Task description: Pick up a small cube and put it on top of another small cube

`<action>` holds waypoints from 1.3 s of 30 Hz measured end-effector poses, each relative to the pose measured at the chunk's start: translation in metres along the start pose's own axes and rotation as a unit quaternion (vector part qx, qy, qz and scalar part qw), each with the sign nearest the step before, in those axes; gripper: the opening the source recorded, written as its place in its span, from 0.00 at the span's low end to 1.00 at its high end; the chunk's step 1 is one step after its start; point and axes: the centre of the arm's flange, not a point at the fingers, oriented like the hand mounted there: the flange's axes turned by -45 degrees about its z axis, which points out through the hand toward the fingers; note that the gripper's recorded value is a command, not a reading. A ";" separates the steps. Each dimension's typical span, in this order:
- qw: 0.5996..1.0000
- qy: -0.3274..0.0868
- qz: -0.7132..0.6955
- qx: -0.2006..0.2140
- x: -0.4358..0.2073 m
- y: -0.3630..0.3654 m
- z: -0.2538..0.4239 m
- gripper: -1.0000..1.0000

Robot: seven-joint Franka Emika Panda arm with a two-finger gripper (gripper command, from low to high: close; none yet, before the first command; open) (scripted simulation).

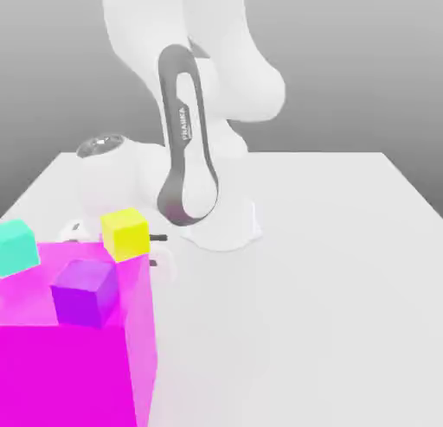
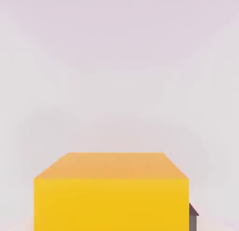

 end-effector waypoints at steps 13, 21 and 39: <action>1.000 0.006 -0.008 -0.007 0.015 0.015 -0.075 0.00; 0.996 0.080 -0.004 -0.047 0.070 0.108 -0.179 0.00; 0.999 0.010 0.036 0.000 0.137 -0.053 -0.327 0.00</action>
